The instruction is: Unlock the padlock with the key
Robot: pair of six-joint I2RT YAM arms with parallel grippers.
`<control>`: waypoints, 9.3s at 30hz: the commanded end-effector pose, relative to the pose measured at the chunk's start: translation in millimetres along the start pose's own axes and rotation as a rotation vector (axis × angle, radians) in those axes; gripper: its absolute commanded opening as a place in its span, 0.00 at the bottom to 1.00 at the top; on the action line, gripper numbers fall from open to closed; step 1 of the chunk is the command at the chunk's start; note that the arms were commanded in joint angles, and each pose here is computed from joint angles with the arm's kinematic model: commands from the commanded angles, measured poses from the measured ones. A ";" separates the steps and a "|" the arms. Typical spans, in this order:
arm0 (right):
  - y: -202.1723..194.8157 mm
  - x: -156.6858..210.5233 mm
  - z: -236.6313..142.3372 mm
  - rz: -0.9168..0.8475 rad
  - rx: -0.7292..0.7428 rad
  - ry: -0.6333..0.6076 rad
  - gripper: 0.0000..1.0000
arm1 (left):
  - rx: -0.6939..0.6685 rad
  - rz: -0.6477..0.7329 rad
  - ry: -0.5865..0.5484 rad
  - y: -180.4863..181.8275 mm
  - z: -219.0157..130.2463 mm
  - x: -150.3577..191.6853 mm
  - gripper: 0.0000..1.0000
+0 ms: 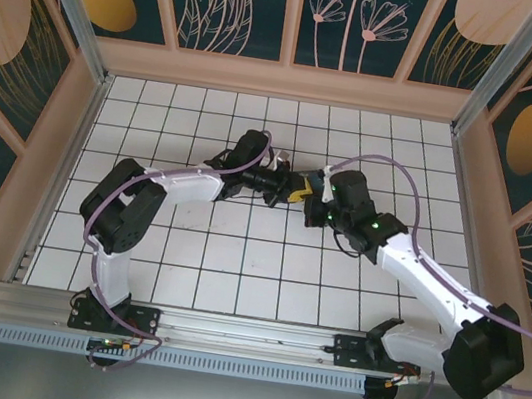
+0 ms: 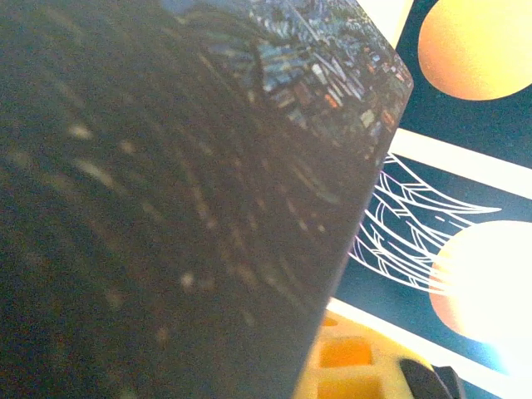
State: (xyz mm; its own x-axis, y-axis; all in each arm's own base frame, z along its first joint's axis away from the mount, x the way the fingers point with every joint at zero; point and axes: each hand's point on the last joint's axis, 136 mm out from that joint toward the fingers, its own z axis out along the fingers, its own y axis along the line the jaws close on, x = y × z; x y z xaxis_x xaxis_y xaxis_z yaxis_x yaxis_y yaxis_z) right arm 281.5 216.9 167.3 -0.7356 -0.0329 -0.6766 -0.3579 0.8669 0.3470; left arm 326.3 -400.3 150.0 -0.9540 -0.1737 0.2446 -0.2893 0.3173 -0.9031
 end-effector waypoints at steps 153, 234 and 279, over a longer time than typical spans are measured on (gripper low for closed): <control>-15.4 -49.0 -45.7 0.361 -0.048 -0.234 0.13 | 0.026 -0.028 -0.078 -40.0 -4.6 -10.4 0.00; 3.3 -41.7 -6.4 -0.381 0.071 0.054 0.30 | 0.050 -0.023 0.027 -50.3 -8.6 0.8 0.00; 3.1 -8.7 18.0 -0.346 0.126 0.137 0.07 | 0.101 -0.030 0.031 -63.8 -12.6 1.0 0.00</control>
State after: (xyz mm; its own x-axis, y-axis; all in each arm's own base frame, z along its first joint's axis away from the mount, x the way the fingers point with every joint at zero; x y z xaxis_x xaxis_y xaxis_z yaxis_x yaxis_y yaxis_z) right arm 308.4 225.9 180.5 -0.5968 -0.4190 -0.6843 -0.5289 0.8468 -0.0573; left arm 343.3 -402.0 161.8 -0.9128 -0.2260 0.3402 -0.3988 0.3132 -0.8619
